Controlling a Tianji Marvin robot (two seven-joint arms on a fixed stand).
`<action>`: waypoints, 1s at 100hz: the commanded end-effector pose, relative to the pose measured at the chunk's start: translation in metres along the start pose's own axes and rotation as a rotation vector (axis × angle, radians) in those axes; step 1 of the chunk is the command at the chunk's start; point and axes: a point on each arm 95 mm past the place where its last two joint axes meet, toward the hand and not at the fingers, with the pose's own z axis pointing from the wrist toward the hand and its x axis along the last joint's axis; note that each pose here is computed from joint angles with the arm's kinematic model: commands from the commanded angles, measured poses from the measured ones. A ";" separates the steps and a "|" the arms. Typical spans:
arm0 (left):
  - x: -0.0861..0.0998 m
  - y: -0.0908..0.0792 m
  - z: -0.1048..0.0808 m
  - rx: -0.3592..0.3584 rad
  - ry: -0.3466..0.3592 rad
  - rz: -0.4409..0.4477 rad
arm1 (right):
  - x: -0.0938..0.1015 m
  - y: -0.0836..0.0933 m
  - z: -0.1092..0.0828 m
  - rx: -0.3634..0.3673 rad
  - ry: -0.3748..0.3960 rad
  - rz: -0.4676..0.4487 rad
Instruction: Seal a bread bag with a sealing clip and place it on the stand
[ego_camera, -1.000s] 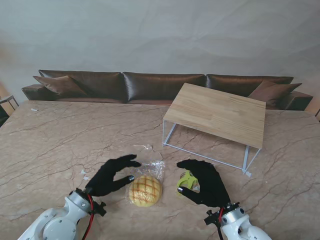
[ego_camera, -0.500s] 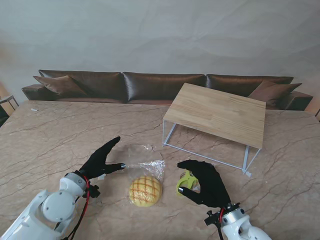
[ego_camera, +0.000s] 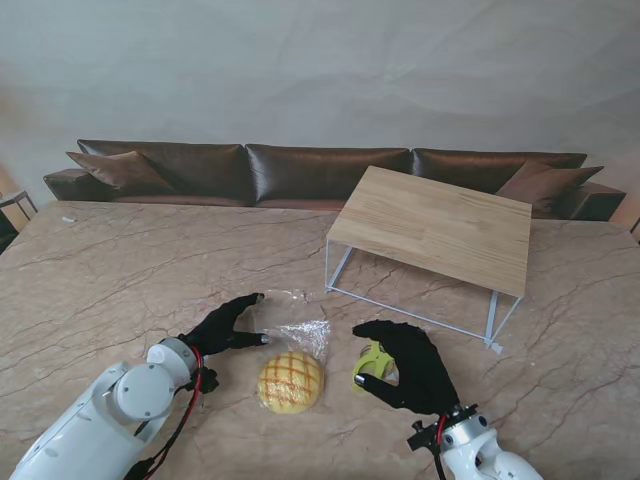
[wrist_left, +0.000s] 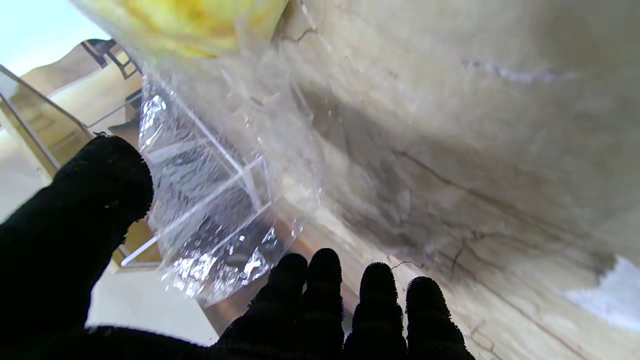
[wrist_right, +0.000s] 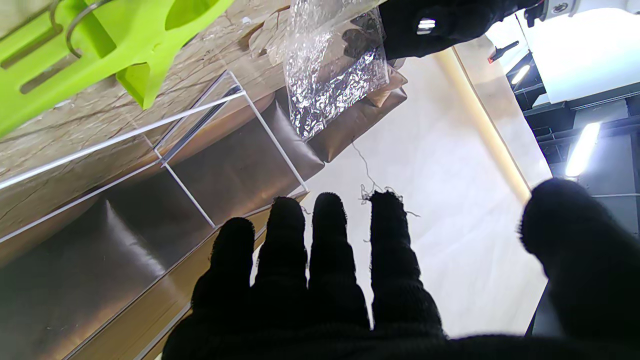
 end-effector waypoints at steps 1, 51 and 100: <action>-0.001 0.009 0.003 -0.019 -0.005 -0.020 | 0.001 -0.003 0.002 0.005 0.001 0.007; 0.009 0.028 0.009 0.005 0.048 -0.096 | -0.005 -0.004 0.017 0.028 -0.075 -0.114; 0.029 0.027 0.006 0.213 0.113 -0.208 | -0.003 -0.004 0.059 0.111 -0.210 -0.019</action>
